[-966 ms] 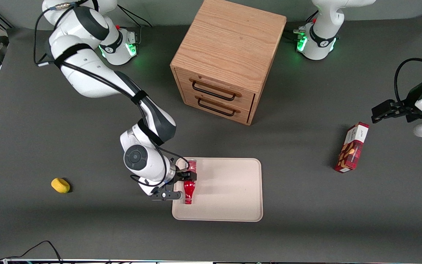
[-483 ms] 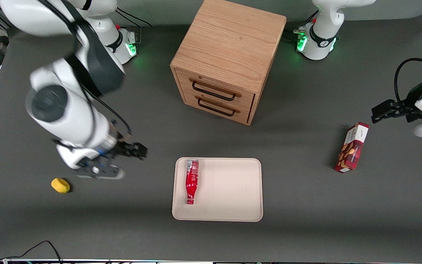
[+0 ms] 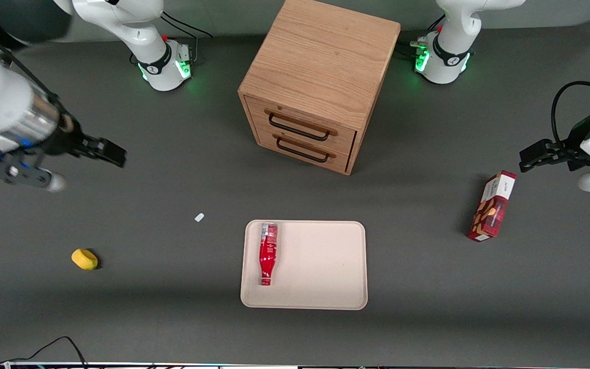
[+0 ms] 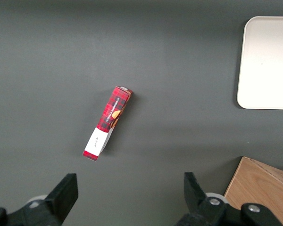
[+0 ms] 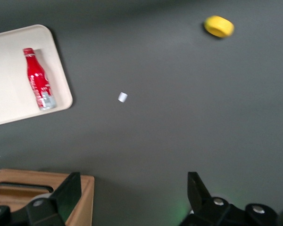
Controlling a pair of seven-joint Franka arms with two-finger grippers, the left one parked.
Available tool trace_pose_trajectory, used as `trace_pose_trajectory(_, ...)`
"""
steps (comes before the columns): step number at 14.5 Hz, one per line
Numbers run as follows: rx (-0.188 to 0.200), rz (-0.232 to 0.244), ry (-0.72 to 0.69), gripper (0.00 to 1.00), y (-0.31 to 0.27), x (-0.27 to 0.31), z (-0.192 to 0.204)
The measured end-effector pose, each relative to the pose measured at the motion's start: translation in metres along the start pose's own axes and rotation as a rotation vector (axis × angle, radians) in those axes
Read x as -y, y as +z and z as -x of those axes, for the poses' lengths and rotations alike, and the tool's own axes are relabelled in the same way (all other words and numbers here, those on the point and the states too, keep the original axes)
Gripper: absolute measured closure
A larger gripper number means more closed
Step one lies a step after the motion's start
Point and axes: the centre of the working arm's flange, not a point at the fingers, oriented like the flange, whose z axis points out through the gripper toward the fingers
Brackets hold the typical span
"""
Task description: Place coke bottle on tray
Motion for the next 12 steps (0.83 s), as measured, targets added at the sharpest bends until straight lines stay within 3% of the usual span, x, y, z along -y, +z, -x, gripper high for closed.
trace_pose_trajectory(2, 0.002, 0.000, 0.045, 0.00, -0.015, -0.032, 0.021)
trace_pose_trajectory(6, 0.019, -0.053, 0.093, 0.00, 0.011, -0.090, 0.039)
trace_pose_trajectory(12, 0.014, -0.056, 0.088, 0.00, 0.034, -0.097, 0.055)
